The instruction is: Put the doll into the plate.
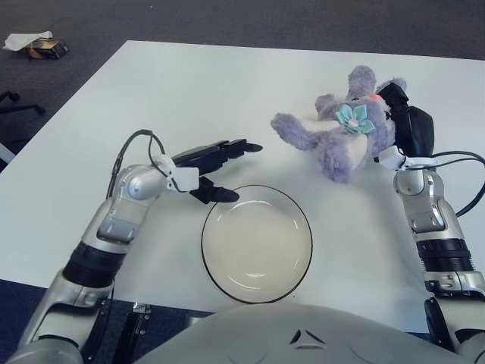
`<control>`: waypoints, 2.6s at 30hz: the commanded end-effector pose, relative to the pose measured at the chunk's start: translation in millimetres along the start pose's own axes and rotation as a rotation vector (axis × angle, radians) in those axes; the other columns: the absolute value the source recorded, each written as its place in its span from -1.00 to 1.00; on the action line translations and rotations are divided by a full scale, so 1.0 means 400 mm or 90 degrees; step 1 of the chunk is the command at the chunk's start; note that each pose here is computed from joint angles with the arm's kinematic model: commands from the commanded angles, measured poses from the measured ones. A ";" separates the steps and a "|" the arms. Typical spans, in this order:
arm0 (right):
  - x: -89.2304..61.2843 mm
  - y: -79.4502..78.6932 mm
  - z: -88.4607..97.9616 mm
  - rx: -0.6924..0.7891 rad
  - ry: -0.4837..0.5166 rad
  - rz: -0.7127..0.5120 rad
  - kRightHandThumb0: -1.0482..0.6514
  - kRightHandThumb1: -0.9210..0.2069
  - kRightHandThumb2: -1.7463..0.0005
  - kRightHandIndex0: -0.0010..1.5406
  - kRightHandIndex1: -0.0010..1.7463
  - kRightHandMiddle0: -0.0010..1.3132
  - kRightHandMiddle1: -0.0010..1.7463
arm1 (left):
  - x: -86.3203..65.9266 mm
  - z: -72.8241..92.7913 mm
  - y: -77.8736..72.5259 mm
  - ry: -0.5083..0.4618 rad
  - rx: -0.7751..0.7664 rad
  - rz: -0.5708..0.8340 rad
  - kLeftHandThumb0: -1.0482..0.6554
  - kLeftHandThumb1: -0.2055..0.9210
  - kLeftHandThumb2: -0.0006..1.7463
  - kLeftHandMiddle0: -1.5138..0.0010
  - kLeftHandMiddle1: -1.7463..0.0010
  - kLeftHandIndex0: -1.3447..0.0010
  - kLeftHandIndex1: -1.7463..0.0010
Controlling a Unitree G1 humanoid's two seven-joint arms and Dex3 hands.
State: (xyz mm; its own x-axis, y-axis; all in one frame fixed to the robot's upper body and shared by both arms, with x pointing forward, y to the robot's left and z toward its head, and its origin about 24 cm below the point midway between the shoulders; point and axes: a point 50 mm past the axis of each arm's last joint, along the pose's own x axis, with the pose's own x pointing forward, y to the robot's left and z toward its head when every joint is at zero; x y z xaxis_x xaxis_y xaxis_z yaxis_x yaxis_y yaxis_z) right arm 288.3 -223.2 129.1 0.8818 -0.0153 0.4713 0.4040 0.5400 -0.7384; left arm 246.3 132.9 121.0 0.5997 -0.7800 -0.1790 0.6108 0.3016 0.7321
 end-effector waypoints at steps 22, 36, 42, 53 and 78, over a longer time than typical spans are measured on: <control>0.025 -0.016 0.008 0.002 0.002 -0.028 0.23 0.52 -0.85 0.05 1.00 -0.14 1.00 | -0.009 0.061 -0.025 0.001 -0.075 -0.036 -1.00 1.00 -0.54 1.00 0.62 1.00 0.97; 0.025 -0.018 0.009 0.003 0.003 -0.031 0.23 0.49 -0.82 0.04 0.98 -0.16 1.00 | -0.013 0.082 -0.036 0.046 -0.080 -0.088 -1.00 1.00 -0.48 1.00 0.88 1.00 1.00; 0.026 -0.020 0.008 0.003 0.007 -0.030 0.23 0.49 -0.83 0.03 0.99 -0.16 1.00 | 0.005 0.065 -0.059 0.074 -0.089 -0.076 -1.00 1.00 -0.52 1.00 0.94 1.00 1.00; 0.026 -0.021 0.008 0.022 0.013 -0.034 0.23 0.55 -0.87 0.06 1.00 -0.12 1.00 | 0.015 0.032 -0.107 0.039 -0.063 0.052 -0.97 1.00 -0.68 0.94 0.91 1.00 1.00; 0.026 -0.025 0.006 0.018 0.010 -0.033 0.23 0.48 -0.81 0.04 0.97 -0.17 1.00 | 0.066 -0.049 -0.171 -0.159 0.008 0.277 -0.86 0.99 -0.79 0.87 0.67 1.00 0.71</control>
State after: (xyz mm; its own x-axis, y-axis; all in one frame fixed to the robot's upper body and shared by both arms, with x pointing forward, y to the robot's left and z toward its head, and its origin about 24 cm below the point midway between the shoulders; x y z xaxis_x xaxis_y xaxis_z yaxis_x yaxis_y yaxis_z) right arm 292.5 -225.9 133.6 0.8825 -0.0574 0.4668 0.4172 0.5539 -0.7206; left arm 235.4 102.8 70.8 0.6360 -0.7021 0.3203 0.2975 0.6060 0.7377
